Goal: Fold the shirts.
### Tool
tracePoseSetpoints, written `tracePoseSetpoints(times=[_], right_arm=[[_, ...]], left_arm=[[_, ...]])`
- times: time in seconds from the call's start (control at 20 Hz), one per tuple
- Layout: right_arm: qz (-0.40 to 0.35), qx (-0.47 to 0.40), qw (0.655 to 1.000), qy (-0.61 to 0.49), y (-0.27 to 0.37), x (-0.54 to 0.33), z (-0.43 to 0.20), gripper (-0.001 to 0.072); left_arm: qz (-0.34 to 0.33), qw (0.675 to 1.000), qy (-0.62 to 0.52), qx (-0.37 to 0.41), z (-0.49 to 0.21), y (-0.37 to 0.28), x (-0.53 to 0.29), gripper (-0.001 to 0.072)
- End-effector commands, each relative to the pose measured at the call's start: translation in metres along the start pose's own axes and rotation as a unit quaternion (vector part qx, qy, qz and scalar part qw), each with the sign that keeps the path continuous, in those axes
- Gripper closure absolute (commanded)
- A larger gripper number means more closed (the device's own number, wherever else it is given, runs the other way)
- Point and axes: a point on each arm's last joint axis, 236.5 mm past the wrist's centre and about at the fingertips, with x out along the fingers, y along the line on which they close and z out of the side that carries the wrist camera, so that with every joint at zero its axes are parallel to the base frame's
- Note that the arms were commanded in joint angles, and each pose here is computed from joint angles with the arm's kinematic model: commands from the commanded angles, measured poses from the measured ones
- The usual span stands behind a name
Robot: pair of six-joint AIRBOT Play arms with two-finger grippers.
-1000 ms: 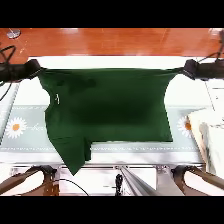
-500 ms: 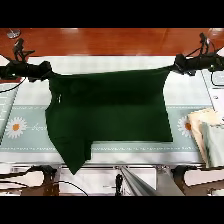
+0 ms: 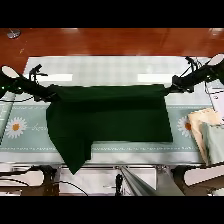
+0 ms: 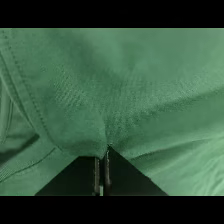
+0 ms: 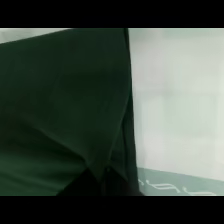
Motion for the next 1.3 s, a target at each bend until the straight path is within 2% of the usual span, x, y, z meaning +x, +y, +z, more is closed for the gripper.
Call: tracePoseSetpoints(times=[0.0,0.05,0.2,0.3,0.45,0.6,0.7,0.8,1.0,1.25], right_arm=[[0.023,0.029,0.999,0.033,0.002,0.017,-0.012,0.0482],[0.028,0.031,0.998,0.038,0.005,0.016,-0.015,0.0104],[0.014,0.023,0.999,0.043,-0.005,-0.012,-0.024,0.0089],[-0.027,0.024,0.999,0.023,-0.027,-0.043,-0.031,0.0088],[-0.038,0.052,0.996,-0.056,-0.042,-0.068,-0.048,0.0089],[0.007,0.056,0.993,-0.101,-0.021,-0.050,-0.092,0.0089],[0.067,0.050,0.991,-0.103,0.012,-0.028,-0.130,0.0089],[0.095,0.052,0.989,-0.099,0.028,-0.010,-0.160,0.0089],[0.096,0.035,0.991,-0.084,0.038,0.005,-0.186,0.0089],[0.128,0.051,0.982,-0.127,0.050,-0.007,-0.164,0.0089]], left_arm=[[-0.003,1.000,0.023,-0.003,-0.011,0.001,0.005,0.0411],[-0.004,1.000,0.030,-0.003,-0.015,0.001,0.004,-0.0005],[0.045,0.997,0.057,-0.028,-0.026,0.026,-0.017,0.0006],[0.082,0.994,0.059,-0.041,-0.041,0.050,-0.041,0.0006],[0.083,0.991,0.044,-0.093,-0.083,0.077,-0.056,0.0006],[0.059,0.985,0.061,-0.150,-0.157,0.098,-0.040,0.0006],[0.000,0.977,0.020,-0.214,-0.171,0.087,-0.024,0.0006],[-0.040,0.971,0.000,-0.237,-0.176,0.074,-0.015,0.0006],[-0.038,0.975,0.076,-0.206,-0.211,0.051,0.009,0.0006],[-0.040,0.984,0.117,-0.127,-0.221,0.017,0.027,0.0006]])
